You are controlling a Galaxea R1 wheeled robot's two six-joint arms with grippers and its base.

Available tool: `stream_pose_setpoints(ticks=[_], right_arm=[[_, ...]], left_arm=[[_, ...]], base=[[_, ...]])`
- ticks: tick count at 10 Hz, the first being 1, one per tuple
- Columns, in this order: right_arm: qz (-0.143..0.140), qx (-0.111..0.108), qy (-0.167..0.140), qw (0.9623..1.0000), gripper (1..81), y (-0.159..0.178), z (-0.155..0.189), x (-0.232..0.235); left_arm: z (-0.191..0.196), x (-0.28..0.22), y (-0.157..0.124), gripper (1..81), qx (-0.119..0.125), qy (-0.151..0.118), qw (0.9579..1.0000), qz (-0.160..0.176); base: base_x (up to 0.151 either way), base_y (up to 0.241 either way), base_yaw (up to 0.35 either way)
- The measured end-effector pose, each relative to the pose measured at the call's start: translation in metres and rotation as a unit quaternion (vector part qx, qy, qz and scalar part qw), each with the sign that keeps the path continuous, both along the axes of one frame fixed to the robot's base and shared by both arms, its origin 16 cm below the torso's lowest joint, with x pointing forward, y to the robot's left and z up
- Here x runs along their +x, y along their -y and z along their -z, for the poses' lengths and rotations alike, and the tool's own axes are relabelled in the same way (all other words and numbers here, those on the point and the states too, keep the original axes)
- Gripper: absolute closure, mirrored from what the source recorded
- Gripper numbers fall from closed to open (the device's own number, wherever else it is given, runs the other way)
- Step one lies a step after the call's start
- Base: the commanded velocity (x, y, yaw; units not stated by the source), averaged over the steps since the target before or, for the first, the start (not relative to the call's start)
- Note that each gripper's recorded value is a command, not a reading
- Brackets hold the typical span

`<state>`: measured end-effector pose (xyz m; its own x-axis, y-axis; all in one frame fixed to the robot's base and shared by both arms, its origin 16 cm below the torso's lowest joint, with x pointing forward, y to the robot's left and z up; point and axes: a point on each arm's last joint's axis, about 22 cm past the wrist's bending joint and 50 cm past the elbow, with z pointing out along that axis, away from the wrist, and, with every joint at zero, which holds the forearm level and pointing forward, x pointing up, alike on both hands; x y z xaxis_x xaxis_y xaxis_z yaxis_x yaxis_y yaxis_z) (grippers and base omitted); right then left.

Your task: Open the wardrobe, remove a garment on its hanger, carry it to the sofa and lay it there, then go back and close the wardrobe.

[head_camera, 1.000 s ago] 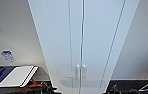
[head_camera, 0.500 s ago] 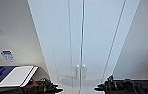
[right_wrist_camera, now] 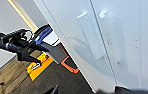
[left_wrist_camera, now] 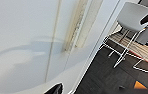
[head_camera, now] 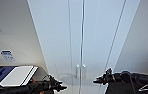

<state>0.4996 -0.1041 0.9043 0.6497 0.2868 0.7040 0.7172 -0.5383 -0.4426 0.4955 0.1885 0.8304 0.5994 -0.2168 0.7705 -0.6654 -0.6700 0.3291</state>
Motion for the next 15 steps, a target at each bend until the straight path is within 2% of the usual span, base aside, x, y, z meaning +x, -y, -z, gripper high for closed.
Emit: stream_pose_setpoints(ticks=[3,5,6,8,10,15], right_arm=[[0.002,0.001,0.004,1.0000,1.0,-0.011,0.003,0.012],[0.016,-0.003,0.003,0.9999,1.0,-0.017,0.014,0.030],[0.021,0.002,0.007,0.9997,1.0,-0.022,0.015,0.037],[0.049,0.038,0.027,0.9977,1.0,-0.030,0.012,0.054],[0.063,0.037,0.033,0.9968,1.0,-0.034,0.018,0.072],[0.070,0.040,0.036,0.9961,1.0,-0.062,0.028,0.092]], left_arm=[[-0.003,0.022,0.021,1.0,-0.004,0.009,0.9999,0.002],[-0.008,0.034,0.030,1.0,-0.009,0.011,0.9999,-0.002],[-0.011,0.043,0.026,1.0,-0.006,0.015,0.9998,-0.008],[-0.009,0.046,0.030,1.0,-0.011,0.011,0.9998,-0.013],[-0.007,0.050,0.041,1.0,-0.013,0.012,0.9998,-0.011],[0.009,0.071,0.058,1.0,-0.006,0.010,0.9997,-0.019]], base=[[0.000,0.000,0.000],[0.000,0.000,0.000],[0.000,0.000,0.000],[0.000,0.000,0.000],[0.000,0.000,0.000],[0.000,0.000,0.000]])
